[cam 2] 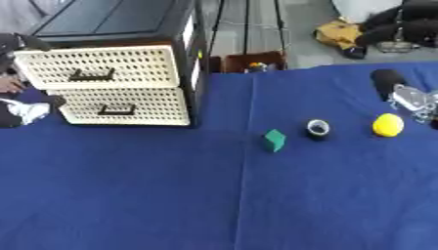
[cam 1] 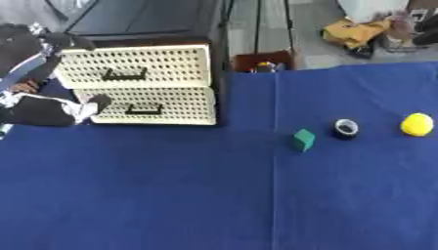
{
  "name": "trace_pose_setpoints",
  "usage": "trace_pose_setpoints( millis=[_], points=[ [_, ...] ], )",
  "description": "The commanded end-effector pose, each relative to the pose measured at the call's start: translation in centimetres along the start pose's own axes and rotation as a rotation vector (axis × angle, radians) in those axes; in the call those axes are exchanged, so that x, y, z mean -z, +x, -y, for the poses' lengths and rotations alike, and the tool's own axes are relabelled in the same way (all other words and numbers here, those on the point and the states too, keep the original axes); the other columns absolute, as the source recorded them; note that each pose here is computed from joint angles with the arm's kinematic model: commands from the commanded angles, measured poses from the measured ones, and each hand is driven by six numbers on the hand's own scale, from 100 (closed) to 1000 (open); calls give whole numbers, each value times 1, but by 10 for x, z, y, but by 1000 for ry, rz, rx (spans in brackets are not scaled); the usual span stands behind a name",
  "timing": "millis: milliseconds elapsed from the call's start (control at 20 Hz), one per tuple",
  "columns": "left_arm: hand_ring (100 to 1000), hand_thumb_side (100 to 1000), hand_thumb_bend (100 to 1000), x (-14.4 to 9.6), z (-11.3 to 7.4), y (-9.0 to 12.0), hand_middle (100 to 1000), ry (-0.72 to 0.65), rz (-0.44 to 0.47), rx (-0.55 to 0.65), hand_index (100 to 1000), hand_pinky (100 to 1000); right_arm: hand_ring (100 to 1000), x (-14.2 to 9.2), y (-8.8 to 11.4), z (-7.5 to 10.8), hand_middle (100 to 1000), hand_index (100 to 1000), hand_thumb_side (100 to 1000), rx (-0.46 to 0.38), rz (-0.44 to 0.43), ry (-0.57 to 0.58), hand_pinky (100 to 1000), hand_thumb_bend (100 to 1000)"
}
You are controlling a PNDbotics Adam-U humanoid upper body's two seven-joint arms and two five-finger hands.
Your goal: Pick up objects from table and place into drawer.
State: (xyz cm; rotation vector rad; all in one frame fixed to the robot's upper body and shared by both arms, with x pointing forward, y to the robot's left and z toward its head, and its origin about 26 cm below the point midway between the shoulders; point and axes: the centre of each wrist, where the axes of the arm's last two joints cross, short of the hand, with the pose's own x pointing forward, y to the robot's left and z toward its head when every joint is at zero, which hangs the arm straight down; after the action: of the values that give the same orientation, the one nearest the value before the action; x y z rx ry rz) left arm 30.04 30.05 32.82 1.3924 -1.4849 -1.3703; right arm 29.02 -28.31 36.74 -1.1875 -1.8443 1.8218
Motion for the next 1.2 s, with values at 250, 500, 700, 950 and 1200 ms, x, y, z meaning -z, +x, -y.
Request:
trace_pose_setpoints(
  millis=[250,500,700,950,1200],
  points=[
    [100,429,372,23,-3,-18,108,-83,-61,98,849,100,938,-1,1,7,904,920,1000,-16,1,-22,827,100],
    [100,464,223,44,12,-29,124,-186,-51,80,912,100,937,0,1,6,898,915,1000,-11,5,-25,824,100],
    [100,478,228,56,21,-34,133,-272,-45,67,928,100,937,0,1,6,898,911,1000,-7,7,-27,823,100],
    [100,455,243,69,29,-37,125,-298,-58,27,935,100,936,1,2,6,898,909,1000,-4,13,-34,823,100],
    [100,456,217,79,37,-43,121,-283,-95,14,936,100,936,1,3,7,897,906,1000,-3,19,-40,823,100]
  ],
)
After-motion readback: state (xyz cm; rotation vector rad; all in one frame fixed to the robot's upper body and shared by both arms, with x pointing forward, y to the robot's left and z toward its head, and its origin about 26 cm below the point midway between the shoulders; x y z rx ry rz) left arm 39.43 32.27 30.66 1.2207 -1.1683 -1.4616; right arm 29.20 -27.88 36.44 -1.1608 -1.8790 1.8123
